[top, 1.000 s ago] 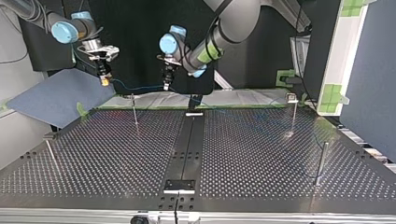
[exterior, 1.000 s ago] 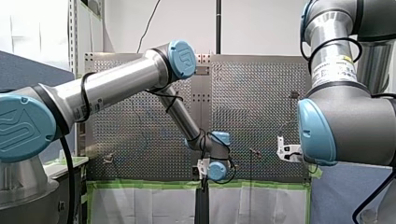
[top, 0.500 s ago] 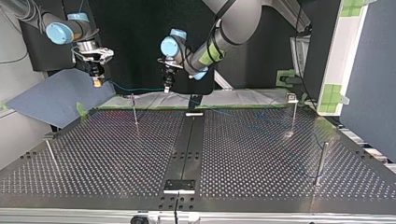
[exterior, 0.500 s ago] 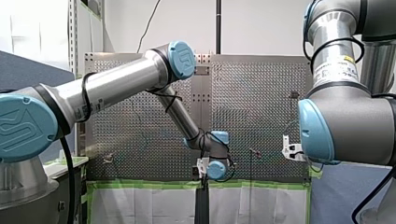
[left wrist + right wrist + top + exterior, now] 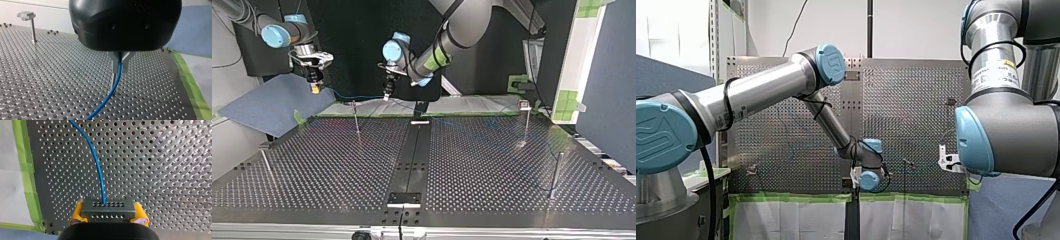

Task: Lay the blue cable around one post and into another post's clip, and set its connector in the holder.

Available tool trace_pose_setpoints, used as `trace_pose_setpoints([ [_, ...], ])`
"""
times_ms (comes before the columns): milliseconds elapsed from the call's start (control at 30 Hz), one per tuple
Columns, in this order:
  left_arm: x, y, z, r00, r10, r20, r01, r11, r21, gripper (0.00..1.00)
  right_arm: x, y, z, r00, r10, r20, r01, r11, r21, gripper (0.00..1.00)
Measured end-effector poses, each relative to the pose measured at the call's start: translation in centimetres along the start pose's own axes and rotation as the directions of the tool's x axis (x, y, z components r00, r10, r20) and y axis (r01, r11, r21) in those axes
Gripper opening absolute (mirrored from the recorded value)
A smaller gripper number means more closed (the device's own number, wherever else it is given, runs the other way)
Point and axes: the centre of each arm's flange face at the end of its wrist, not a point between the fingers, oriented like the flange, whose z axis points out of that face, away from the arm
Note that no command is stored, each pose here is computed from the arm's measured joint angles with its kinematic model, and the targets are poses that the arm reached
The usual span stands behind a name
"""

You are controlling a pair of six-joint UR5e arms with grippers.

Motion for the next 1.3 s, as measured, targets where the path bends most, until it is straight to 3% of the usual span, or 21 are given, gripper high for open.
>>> trace_pose_setpoints([
  [400,-1.4,0.4,2.0,0.9994,-0.017,0.029,0.017,0.9998,-0.006,0.01,-1.9,0.4,0.8,1.0000,0.003,0.001,-0.003,1.0000,-0.001,0.00],
  [1300,-2.7,1.9,4.4,0.9980,-0.044,0.045,0.044,0.9990,0.001,0.01,0.4,2.1,3.7,0.9991,0.007,-0.042,-0.007,1.0000,0.004,0.00],
])
